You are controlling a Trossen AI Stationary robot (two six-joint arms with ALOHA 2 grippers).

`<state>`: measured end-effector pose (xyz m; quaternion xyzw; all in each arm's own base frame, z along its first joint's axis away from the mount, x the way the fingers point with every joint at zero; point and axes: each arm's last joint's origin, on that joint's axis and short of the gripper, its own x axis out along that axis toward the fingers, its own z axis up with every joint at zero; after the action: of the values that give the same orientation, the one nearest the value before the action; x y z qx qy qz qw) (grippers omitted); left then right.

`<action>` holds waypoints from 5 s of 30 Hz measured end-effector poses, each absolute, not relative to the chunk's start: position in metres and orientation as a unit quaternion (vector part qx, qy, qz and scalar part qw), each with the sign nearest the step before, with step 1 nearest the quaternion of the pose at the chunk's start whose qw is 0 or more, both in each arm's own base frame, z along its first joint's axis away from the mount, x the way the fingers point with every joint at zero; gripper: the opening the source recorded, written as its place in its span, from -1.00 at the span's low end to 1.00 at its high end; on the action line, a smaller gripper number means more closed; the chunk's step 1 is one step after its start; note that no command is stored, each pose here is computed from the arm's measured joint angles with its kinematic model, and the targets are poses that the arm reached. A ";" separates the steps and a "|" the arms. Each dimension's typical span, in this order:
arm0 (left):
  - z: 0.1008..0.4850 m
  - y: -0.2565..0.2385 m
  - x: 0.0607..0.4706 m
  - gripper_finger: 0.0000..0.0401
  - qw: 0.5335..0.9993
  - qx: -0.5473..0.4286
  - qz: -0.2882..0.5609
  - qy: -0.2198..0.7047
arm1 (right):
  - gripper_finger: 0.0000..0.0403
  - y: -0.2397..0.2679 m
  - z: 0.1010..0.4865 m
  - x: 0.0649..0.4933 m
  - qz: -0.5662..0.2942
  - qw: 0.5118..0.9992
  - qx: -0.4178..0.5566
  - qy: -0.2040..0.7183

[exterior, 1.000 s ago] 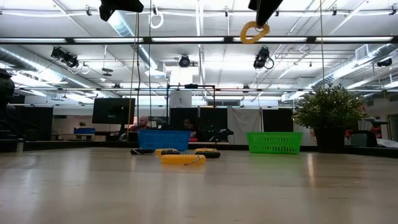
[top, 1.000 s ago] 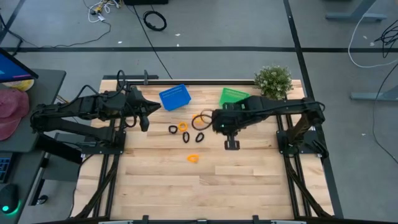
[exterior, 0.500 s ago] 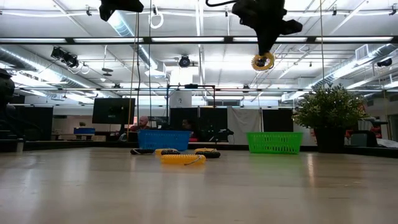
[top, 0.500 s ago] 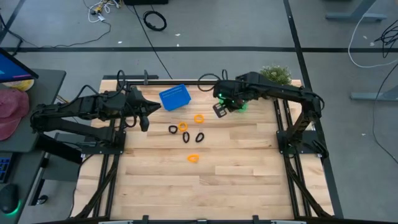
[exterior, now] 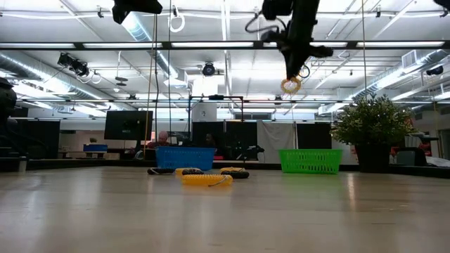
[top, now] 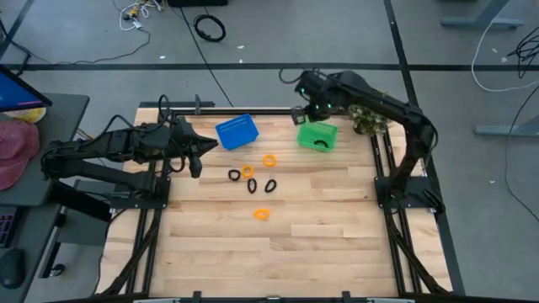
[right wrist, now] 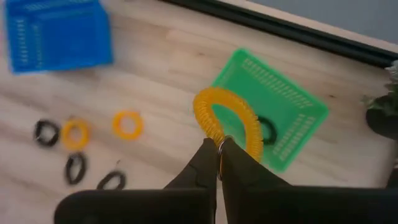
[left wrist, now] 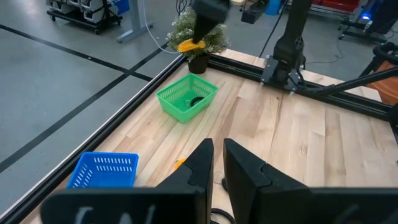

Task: Sort spring keychains
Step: Put the yellow spring keychain into the blue bin

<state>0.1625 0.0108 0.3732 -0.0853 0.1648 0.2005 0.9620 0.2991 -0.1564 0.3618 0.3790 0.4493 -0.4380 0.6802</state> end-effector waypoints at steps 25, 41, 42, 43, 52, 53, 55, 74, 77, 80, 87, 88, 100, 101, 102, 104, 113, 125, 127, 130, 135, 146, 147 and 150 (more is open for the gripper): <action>0.373 0.011 0.163 -0.79 0.964 -0.054 0.195 0.170 | -0.98 -0.096 0.401 0.332 -0.064 0.901 0.168 0.394; 0.381 0.011 0.165 -0.79 0.972 -0.038 0.189 0.135 | -0.99 -0.016 0.463 0.355 0.089 0.988 -0.052 0.114; 0.382 0.011 0.166 -0.79 0.973 -0.040 0.189 0.126 | -0.99 -0.015 0.468 0.360 0.089 0.991 -0.058 0.077; 0.384 0.011 0.166 -0.79 0.974 -0.042 0.189 0.117 | -0.99 -0.015 0.472 0.365 0.088 0.993 -0.057 0.047; 0.404 0.010 0.169 -0.79 0.983 -0.043 0.179 0.015 | -0.99 -0.014 0.492 0.382 0.120 0.985 0.014 -0.122; 0.407 0.010 0.169 -0.79 0.984 -0.045 0.172 0.001 | -0.99 -0.014 0.491 0.382 0.122 0.985 0.022 -0.118; 0.416 0.009 0.170 -0.79 0.986 -0.056 0.147 -0.046 | -0.99 -0.015 0.490 0.383 0.134 0.984 0.038 -0.113; 0.439 0.001 0.190 -0.32 0.980 -0.049 -0.015 -0.190 | -0.99 -0.013 0.473 0.402 0.156 0.981 0.069 -0.092; 0.438 0.001 0.194 -0.15 0.980 -0.058 -0.019 -0.190 | -0.99 -0.013 0.472 0.403 0.160 0.980 0.078 -0.089; 0.436 0.001 0.197 -0.03 0.981 -0.058 -0.019 -0.185 | -0.99 -0.013 0.470 0.404 0.159 0.980 0.079 -0.086; 0.438 0.001 0.195 -0.01 0.981 -0.045 -0.017 -0.189 | -0.99 -0.013 0.468 0.405 0.159 0.981 0.083 -0.078; 0.438 0.001 0.194 -0.04 0.981 -0.042 -0.016 -0.191 | -0.99 -0.013 0.467 0.405 0.159 0.981 0.084 -0.073; 0.441 0.001 0.189 -0.74 0.979 -0.037 -0.015 -0.199 | -0.99 -0.014 0.464 0.406 0.155 0.982 0.087 -0.059; 0.441 0.001 0.189 -0.81 0.979 -0.036 -0.015 -0.199 | -0.99 -0.015 0.464 0.406 0.154 0.982 0.087 -0.059; 0.441 0.001 0.189 -0.86 0.979 -0.035 -0.015 -0.199 | -0.99 -0.015 0.464 0.406 0.154 0.982 0.088 -0.059; 0.441 0.001 0.189 -0.91 0.979 -0.030 -0.013 -0.199 | -0.96 -0.016 0.464 0.406 0.154 0.982 0.096 -0.058; 0.441 0.002 0.187 -0.81 0.980 -0.031 -0.002 -0.196 | -0.60 -0.019 0.468 0.391 0.143 0.987 0.071 -0.017; 0.432 0.002 0.155 -0.88 0.992 -0.063 0.006 -0.111 | -0.17 -0.018 0.495 0.296 0.091 0.986 0.066 0.123; 0.429 0.001 0.147 -0.90 0.994 -0.063 0.011 -0.089 | -0.16 -0.014 0.496 0.284 0.066 0.985 0.064 0.145; 0.427 0.001 0.136 -0.92 0.994 -0.066 0.034 -0.076 | -0.17 -0.009 0.497 0.274 0.046 0.985 0.058 0.157; 0.427 0.004 0.133 -0.90 0.989 -0.068 0.101 -0.079 | -0.21 -0.004 0.498 0.271 0.026 0.986 0.048 0.155; 0.412 0.020 0.195 -0.91 0.878 -0.150 0.439 -0.122 | -0.29 -0.011 0.499 0.271 -0.083 0.985 0.037 0.149; 0.408 0.021 0.203 -0.91 0.869 -0.152 0.454 -0.120 | -0.30 -0.012 0.499 0.271 -0.093 0.984 0.038 0.148; 0.395 0.021 0.224 -0.92 0.857 -0.154 0.480 -0.109 | -0.32 -0.013 0.499 0.271 -0.112 0.982 0.041 0.147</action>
<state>0.2241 0.0212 0.3952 -0.1537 -0.1093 0.4800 0.8568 0.2709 -0.0127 0.4986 0.0411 0.1469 -0.1118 0.9819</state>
